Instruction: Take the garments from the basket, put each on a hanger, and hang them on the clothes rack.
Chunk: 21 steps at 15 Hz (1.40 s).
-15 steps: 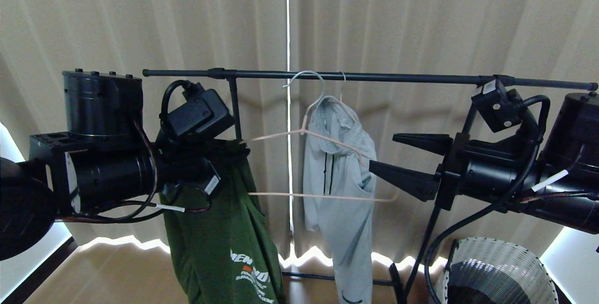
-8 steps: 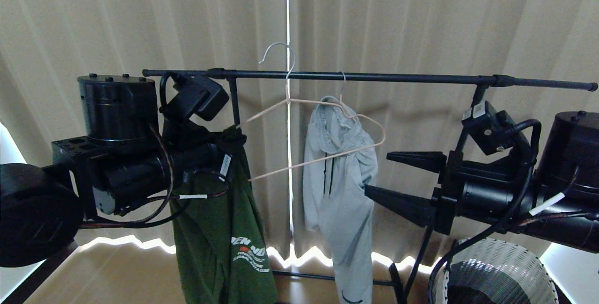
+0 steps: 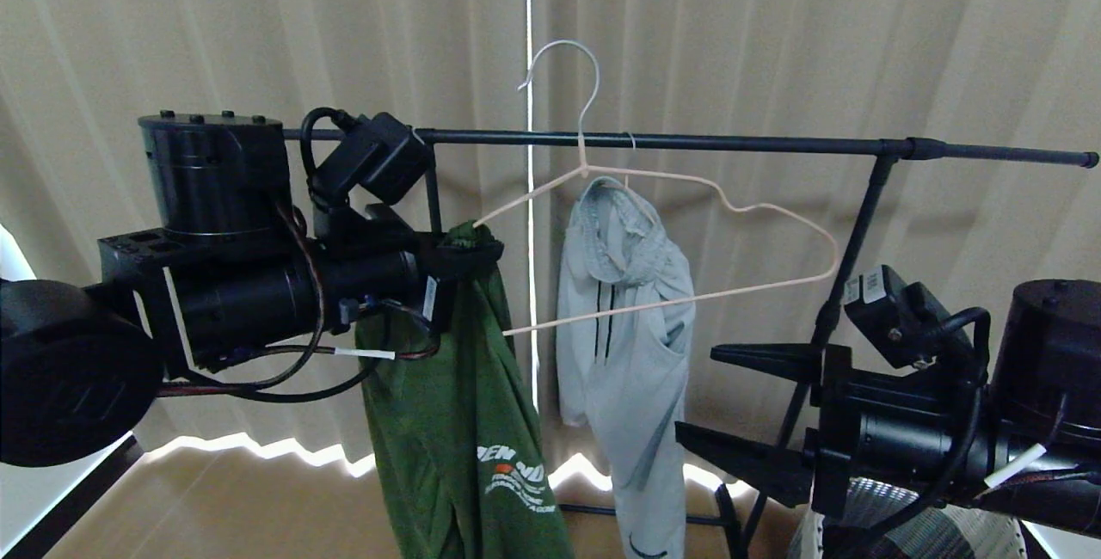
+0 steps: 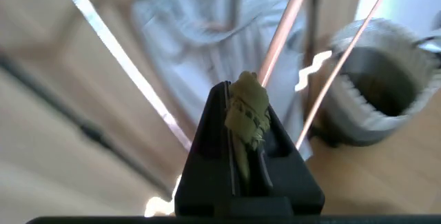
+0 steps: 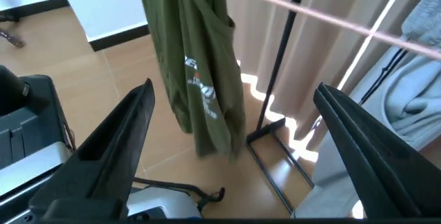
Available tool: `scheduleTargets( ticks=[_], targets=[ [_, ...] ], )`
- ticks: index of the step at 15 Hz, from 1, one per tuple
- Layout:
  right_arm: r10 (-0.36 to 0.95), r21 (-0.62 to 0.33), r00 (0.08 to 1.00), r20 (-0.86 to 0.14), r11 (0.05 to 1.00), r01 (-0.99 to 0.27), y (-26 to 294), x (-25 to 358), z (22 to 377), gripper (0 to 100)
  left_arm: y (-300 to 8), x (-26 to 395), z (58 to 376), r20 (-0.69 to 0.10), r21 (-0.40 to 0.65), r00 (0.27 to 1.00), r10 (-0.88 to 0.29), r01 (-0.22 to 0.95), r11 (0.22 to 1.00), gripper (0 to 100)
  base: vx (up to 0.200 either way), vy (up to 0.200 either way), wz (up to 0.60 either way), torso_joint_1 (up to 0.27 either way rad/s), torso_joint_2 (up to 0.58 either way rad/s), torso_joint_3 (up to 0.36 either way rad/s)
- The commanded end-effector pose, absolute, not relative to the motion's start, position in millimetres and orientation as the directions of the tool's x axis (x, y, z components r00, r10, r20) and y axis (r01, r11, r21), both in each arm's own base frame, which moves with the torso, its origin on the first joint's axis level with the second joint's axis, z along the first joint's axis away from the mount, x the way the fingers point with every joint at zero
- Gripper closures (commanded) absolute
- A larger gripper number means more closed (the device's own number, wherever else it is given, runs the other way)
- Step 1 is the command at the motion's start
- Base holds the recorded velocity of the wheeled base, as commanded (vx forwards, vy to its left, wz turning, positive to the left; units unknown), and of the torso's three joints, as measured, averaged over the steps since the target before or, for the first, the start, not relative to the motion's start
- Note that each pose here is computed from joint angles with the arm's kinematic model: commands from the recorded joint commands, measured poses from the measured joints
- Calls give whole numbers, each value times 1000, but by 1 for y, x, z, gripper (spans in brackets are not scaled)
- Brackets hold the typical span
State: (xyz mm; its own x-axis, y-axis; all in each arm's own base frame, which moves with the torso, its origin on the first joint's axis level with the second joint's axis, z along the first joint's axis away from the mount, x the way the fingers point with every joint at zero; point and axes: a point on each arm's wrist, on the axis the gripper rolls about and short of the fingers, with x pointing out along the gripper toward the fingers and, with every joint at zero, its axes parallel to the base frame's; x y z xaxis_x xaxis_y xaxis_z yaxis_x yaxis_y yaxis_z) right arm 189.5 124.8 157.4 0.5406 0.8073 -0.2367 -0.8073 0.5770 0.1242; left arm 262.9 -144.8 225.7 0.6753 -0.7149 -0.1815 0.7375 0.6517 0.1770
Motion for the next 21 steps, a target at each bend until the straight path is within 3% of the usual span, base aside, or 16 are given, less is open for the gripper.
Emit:
scheduleTargets(
  ticks=[1,3,6,13,21],
  targets=[
    [800,125,549,-244,587,-800,125,191,149,0,-150,266,236,-126,145,637,-760,770,621,100,0,0,0,0,0,0],
    [796,113,562,-224,594,-796,128,195,147,0,-157,265,245,-63,96,588,-807,808,581,100,0,0,0,0,0,0],
    [803,87,570,-175,590,-803,137,203,145,0,-163,271,253,7,55,583,-812,811,583,100,0,0,0,0,0,0],
    [828,31,558,-50,560,-828,185,225,129,0,-172,266,255,21,47,555,-831,830,556,100,0,0,0,0,0,0],
    [779,14,627,16,627,-779,207,263,133,0,-168,257,258,26,61,551,-834,832,552,100,0,0,0,0,0,0]
  ],
)
